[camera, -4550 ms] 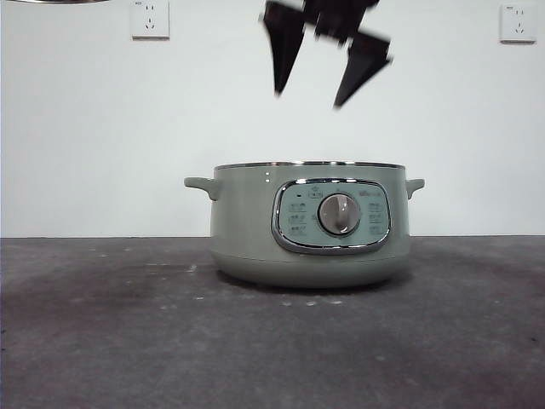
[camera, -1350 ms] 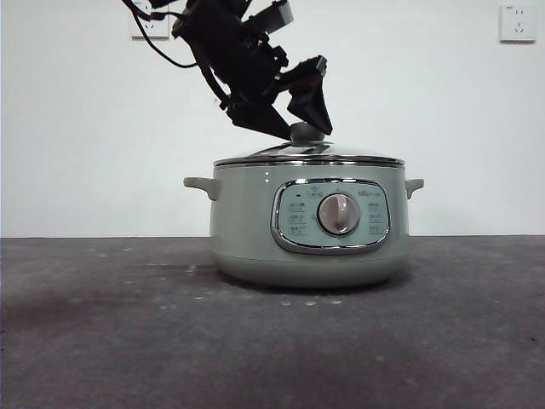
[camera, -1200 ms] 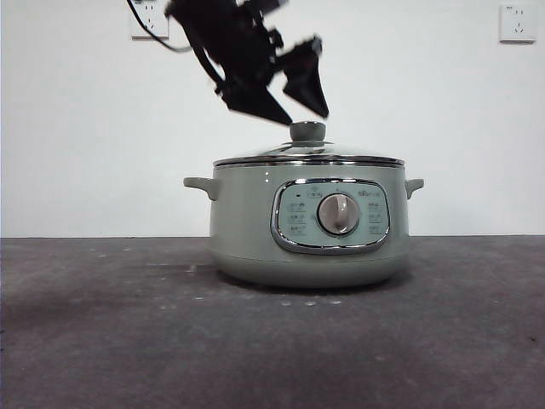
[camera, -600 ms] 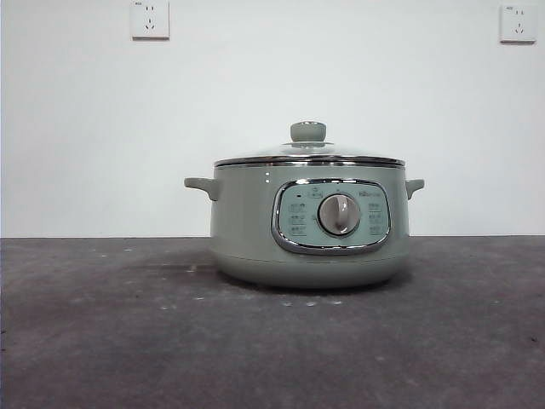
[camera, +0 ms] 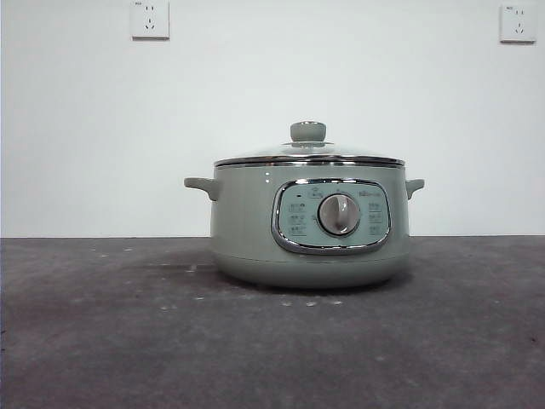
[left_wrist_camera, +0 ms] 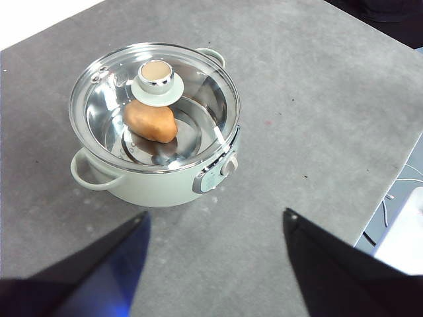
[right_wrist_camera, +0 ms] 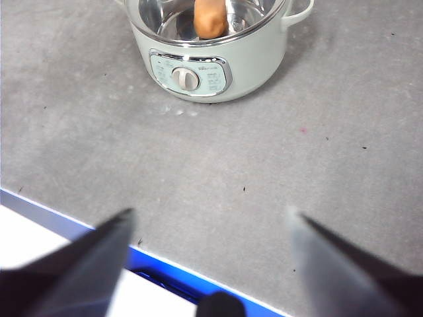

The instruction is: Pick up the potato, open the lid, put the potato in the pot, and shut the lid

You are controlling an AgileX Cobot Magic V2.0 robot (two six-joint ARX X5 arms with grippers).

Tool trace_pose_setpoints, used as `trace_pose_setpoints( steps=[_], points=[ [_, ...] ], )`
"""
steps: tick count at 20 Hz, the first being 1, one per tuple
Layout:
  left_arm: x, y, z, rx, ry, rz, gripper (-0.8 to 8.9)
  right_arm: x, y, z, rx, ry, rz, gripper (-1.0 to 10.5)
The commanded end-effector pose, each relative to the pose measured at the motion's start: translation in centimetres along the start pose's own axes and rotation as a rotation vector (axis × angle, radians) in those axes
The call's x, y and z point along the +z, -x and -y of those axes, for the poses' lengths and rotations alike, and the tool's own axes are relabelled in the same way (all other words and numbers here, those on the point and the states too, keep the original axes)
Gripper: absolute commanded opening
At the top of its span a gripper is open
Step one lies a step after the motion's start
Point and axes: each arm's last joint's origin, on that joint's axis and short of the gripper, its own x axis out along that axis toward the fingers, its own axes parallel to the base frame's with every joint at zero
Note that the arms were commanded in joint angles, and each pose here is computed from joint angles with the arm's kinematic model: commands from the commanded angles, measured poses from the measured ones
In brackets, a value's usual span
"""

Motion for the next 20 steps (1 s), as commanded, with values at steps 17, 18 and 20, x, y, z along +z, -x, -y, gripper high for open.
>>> trace_pose_setpoints(
  steps=[17,18,20],
  points=[
    [0.07,-0.06,-0.04,0.002,0.008,0.004,-0.03,-0.31,-0.08,0.26,-0.082,-0.026,-0.018,0.0],
    [0.22,-0.11,-0.07,0.003,0.007,0.016,-0.03,-0.31,-0.08,0.26,-0.082,-0.026,-0.018,0.0],
    [0.27,-0.11,-0.11,0.012,-0.037,0.022,-0.03,-0.31,-0.08,0.26,-0.082,-0.026,-0.018,0.0]
  ],
)
